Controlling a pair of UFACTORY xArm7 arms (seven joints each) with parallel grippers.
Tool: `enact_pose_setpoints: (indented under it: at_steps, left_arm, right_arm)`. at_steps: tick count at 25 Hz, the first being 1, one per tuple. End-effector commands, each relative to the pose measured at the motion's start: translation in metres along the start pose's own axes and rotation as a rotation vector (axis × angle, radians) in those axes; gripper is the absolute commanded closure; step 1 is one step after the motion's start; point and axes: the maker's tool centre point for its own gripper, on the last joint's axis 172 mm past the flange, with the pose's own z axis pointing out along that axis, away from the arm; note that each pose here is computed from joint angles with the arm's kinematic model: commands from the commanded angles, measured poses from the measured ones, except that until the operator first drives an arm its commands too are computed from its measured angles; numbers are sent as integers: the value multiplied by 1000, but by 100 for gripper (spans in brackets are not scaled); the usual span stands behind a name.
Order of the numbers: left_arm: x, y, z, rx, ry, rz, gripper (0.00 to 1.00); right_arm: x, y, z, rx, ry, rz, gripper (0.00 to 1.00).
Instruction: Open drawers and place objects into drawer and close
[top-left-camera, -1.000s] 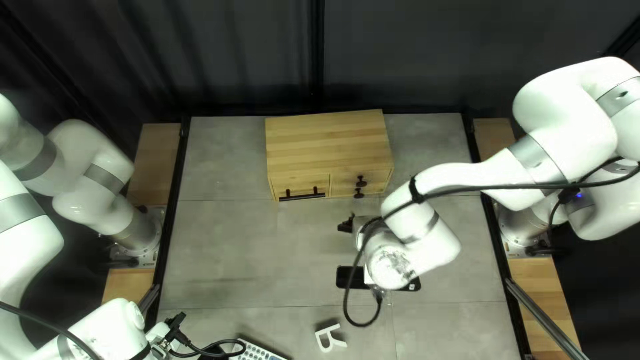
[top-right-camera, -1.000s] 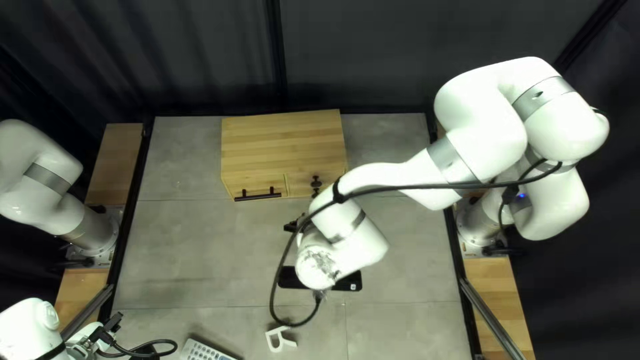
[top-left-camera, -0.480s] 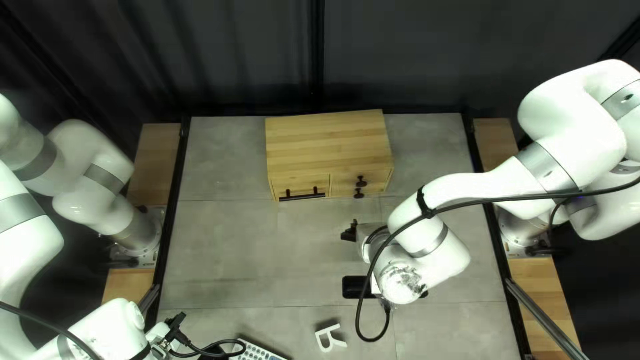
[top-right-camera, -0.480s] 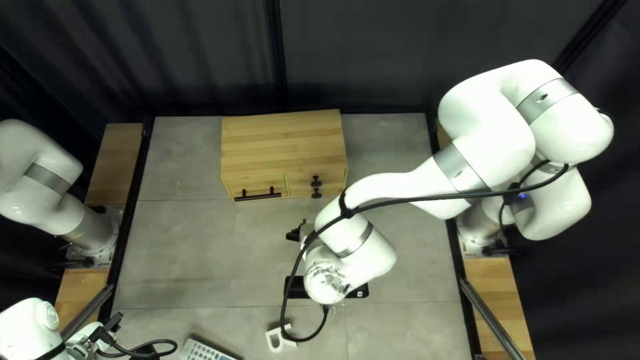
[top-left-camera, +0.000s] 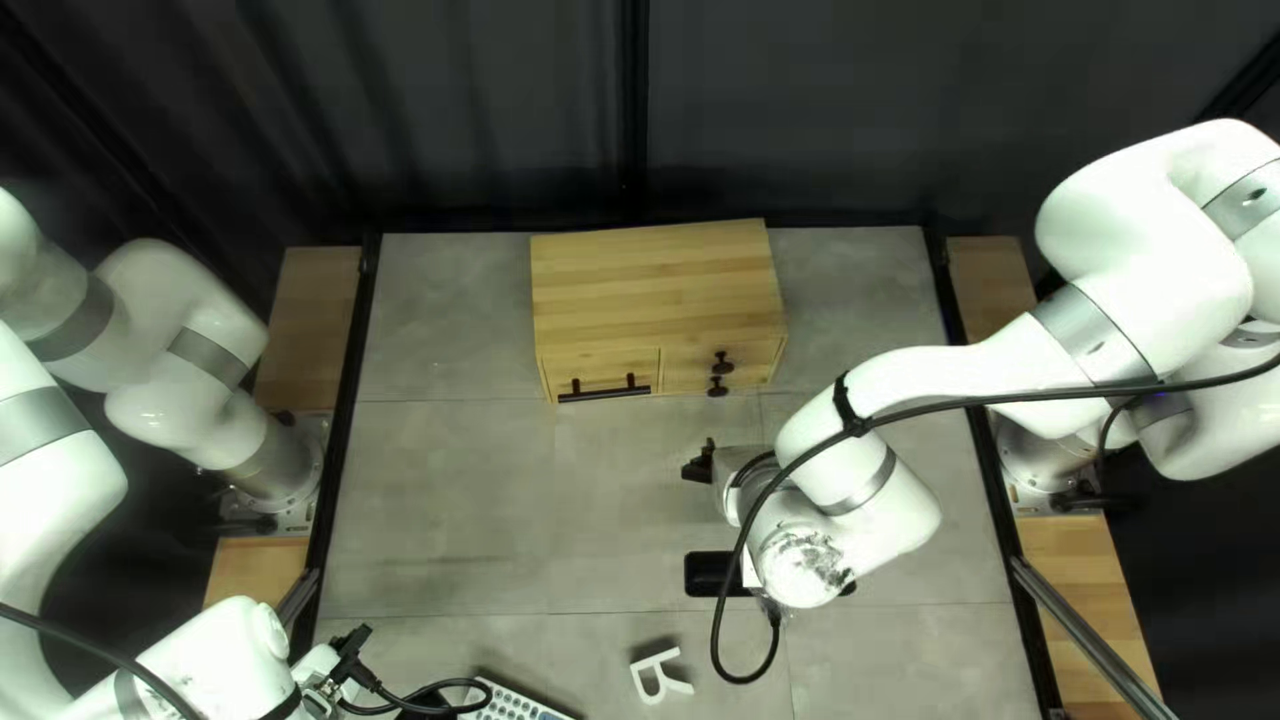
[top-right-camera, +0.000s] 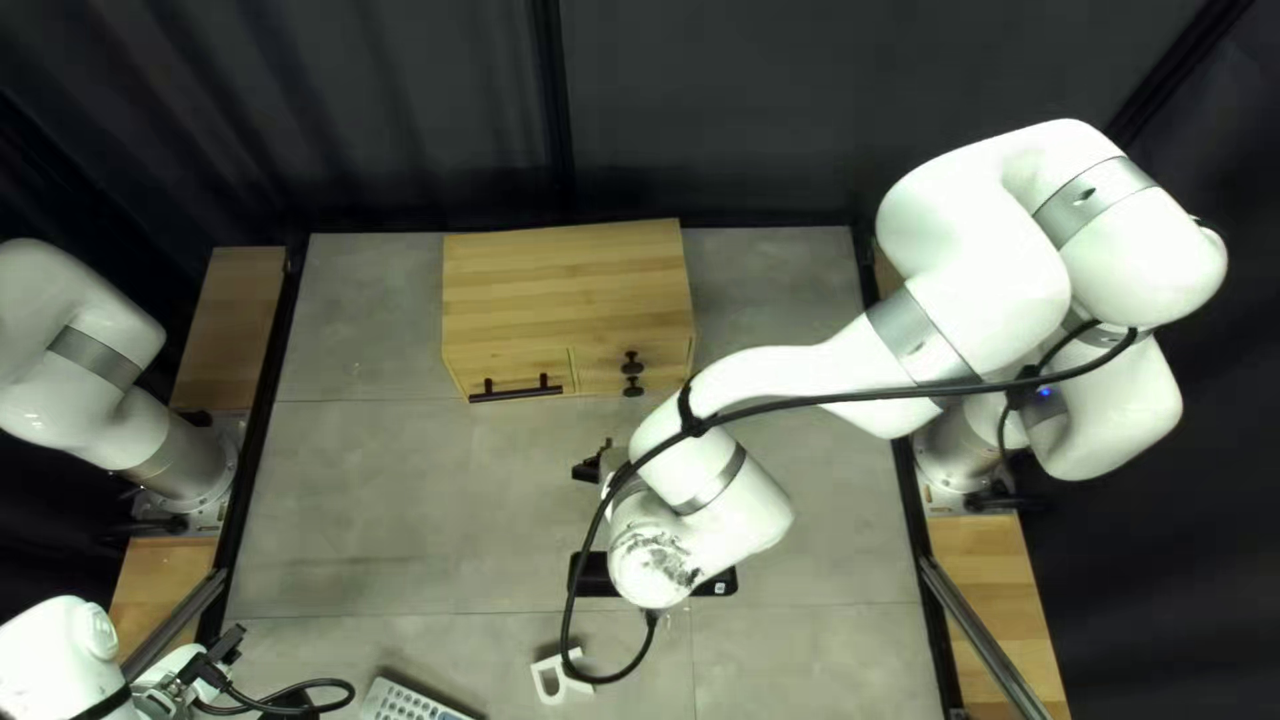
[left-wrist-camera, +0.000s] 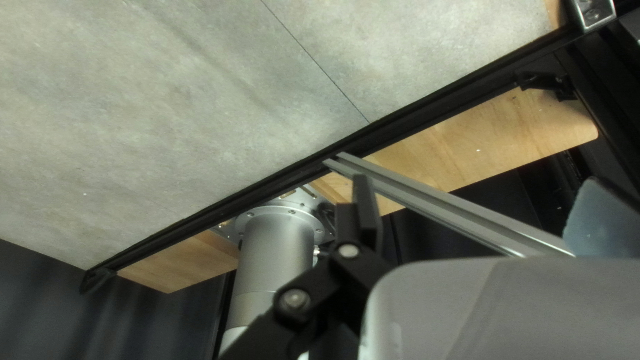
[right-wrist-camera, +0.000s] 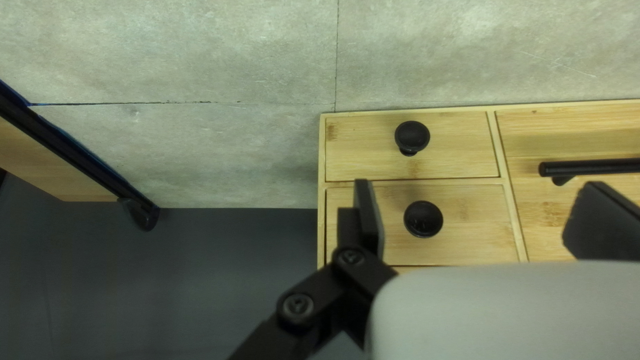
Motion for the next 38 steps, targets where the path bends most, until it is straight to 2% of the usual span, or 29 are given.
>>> enact_pose_setpoints:
  at_steps: [1, 7, 14, 21, 31, 38]
  left_arm:
    - [0, 0, 0, 0, 0, 0, 0]
    - [0, 0, 0, 0, 0, 0, 0]
    - [0, 0, 0, 0, 0, 0, 0]
    - [0, 0, 0, 0, 0, 0, 0]
    - [0, 0, 0, 0, 0, 0, 0]
    - [0, 0, 0, 0, 0, 0, 0]
  right_arm:
    - [-5, -2, 5, -56, -66, -44, 0]
    - [-14, -11, 36, -123, -128, -79, 0]
    - [-30, -5, 48, -142, -114, -61, 0]
    - [-62, 16, 49, -112, -77, -67, 0]
    - [-66, 14, 52, -72, -33, -139, 0]
    - [-60, 17, 73, -35, 2, -102, 0]
